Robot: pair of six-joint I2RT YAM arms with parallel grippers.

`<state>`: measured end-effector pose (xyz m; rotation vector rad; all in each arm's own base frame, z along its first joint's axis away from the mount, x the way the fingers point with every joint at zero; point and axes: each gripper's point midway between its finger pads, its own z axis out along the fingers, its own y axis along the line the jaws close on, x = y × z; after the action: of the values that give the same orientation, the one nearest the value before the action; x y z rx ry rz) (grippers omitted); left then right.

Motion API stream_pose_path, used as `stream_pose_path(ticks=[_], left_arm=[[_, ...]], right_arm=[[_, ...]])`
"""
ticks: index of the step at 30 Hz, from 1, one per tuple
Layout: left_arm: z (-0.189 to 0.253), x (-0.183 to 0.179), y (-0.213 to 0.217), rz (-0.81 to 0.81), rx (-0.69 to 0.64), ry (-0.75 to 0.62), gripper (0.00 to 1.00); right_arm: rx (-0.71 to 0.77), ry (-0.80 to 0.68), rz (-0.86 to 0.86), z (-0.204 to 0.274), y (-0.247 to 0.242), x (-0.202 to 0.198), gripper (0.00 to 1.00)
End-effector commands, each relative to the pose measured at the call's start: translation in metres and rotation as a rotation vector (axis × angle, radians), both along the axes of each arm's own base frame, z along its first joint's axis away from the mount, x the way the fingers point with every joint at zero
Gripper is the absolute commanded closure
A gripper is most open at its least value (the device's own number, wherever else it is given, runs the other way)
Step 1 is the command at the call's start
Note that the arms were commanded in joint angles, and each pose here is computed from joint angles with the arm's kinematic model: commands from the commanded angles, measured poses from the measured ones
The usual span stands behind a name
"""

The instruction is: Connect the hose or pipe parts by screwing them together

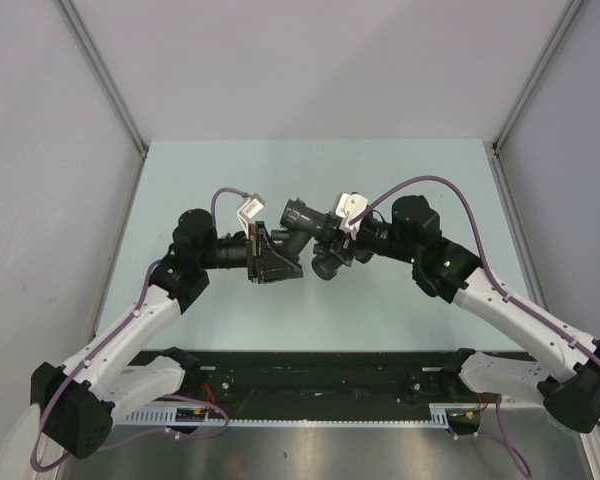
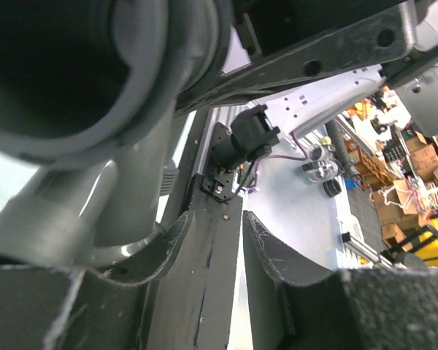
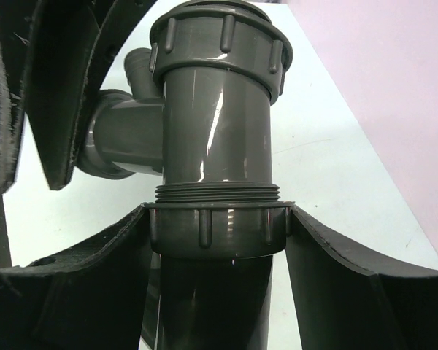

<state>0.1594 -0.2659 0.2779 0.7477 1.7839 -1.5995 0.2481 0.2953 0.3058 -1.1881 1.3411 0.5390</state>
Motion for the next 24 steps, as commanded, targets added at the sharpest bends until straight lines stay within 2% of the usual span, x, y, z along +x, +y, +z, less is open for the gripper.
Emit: stream_pose_path(ticks=[1, 9, 14, 24], left_arm=[[-0.008, 0.018, 0.003, 0.085, 0.033, -0.029, 0.64], [-0.007, 0.044, 0.009, 0.187, 0.045, -0.020, 0.65], [-0.008, 0.065, 0.016, 0.269, 0.051, 0.008, 0.64], [0.019, 0.072, 0.012, 0.244, 0.013, -0.030, 0.62]], right_arm=[[0.157, -0.102, 0.026, 0.065, -0.004, -0.007, 1.00], [0.173, -0.099, 0.076, 0.072, -0.008, -0.023, 1.00], [0.168, -0.070, 0.169, 0.067, -0.002, -0.039, 1.00], [0.122, 0.024, 0.363, 0.043, 0.010, -0.073, 1.00]])
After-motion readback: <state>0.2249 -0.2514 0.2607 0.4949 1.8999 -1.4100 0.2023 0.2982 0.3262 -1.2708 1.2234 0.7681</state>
